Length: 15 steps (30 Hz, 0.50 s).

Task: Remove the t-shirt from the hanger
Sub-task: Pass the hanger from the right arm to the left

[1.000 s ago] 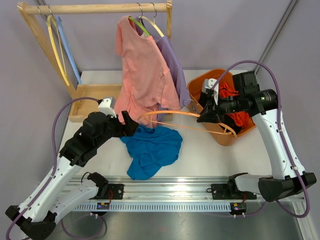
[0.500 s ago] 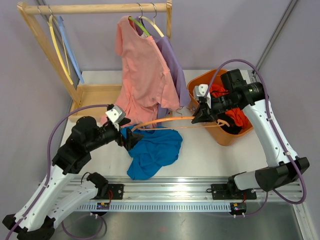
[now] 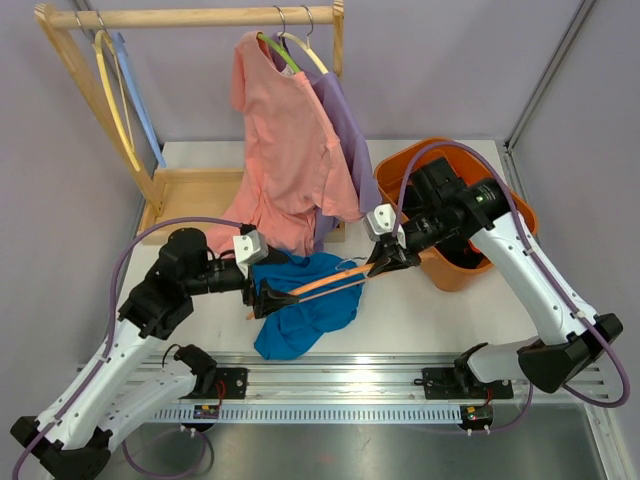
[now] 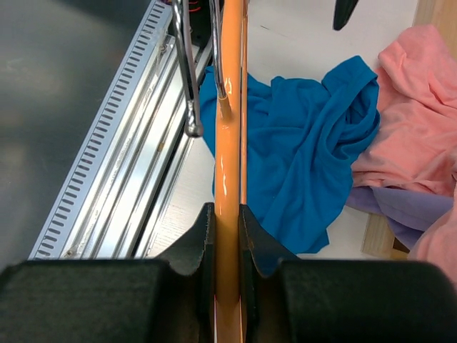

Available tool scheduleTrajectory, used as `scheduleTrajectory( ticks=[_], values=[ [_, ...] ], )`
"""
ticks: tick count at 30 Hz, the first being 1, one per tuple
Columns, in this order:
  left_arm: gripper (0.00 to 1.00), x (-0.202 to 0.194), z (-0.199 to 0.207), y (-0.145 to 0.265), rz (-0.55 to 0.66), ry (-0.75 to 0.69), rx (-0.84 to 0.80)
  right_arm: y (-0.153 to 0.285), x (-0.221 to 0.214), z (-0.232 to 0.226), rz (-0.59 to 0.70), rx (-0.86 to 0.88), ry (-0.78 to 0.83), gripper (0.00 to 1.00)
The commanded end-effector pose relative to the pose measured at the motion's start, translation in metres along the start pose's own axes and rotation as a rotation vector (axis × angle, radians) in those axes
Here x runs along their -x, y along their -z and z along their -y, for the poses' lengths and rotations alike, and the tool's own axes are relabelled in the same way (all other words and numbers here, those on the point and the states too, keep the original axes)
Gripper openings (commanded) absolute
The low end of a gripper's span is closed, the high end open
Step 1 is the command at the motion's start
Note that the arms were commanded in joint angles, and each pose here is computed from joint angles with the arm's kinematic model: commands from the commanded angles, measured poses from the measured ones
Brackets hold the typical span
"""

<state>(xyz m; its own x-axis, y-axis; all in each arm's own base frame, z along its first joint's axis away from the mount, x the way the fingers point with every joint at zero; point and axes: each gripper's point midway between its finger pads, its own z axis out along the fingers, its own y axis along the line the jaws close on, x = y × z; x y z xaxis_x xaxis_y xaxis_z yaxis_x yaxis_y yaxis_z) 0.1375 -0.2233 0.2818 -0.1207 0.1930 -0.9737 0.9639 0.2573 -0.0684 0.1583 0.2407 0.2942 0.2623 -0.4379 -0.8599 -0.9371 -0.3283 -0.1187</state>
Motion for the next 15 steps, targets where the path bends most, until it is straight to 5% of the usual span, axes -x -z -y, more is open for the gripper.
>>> scheduleTrajectory(
  ticks=[1,15],
  values=[
    [0.90,-0.001,0.019,0.000,0.015,0.002,-0.112,0.002,0.013,-0.034,0.041,0.115,-0.131,0.00],
    [0.63,-0.009,0.011,0.004,-0.045,-0.045,-0.068,-0.003,0.026,-0.024,0.100,0.141,-0.211,0.00]
  ],
)
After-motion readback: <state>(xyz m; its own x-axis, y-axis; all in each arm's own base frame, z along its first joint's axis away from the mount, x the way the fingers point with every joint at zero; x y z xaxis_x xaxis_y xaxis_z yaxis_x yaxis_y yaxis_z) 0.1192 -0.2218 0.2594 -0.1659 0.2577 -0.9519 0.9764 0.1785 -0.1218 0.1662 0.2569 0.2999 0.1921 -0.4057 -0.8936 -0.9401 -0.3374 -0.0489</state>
